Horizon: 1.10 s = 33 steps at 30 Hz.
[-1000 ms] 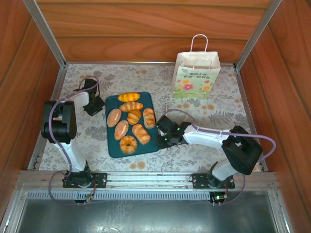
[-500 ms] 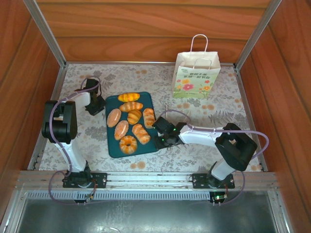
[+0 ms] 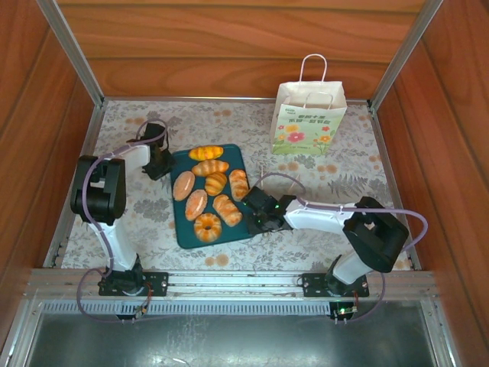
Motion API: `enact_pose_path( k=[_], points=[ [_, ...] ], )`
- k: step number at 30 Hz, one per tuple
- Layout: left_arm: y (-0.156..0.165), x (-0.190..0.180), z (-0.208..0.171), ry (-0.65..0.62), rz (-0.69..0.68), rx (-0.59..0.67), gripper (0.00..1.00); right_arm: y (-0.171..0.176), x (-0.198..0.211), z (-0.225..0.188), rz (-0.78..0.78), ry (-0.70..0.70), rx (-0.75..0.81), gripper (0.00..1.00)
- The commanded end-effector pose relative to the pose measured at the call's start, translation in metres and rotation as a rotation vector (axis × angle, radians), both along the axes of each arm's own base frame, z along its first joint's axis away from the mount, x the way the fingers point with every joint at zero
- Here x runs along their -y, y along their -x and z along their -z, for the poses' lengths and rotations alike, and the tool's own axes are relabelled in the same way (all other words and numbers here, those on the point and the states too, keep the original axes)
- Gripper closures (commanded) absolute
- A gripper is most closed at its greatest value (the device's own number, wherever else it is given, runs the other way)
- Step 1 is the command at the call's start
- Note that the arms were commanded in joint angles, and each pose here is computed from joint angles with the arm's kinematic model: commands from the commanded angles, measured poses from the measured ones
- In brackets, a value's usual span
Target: Place the fake bread into the paper bag
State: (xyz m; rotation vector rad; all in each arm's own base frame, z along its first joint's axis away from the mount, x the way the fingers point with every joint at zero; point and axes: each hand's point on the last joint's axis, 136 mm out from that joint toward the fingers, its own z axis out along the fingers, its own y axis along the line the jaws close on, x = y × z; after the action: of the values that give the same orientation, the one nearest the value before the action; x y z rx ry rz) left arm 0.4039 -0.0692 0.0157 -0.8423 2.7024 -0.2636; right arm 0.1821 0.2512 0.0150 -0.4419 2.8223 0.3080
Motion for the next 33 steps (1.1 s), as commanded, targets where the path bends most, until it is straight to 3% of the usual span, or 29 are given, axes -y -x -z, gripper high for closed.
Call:
enact_pose_path(
  k=[1,19,33],
  points=[
    [-0.009,0.017,-0.002,0.03,0.014,0.012,1.0,0.015,0.045,0.018,0.061,0.166,-0.034,1.0],
    [-0.025,0.076,-0.001,0.06,0.121,0.026,1.0,0.032,0.101,0.024,0.198,0.243,-0.036,1.0],
    [-0.036,0.114,-0.004,0.085,0.185,0.05,1.0,0.045,0.12,0.028,0.315,0.247,-0.07,1.0]
  ],
)
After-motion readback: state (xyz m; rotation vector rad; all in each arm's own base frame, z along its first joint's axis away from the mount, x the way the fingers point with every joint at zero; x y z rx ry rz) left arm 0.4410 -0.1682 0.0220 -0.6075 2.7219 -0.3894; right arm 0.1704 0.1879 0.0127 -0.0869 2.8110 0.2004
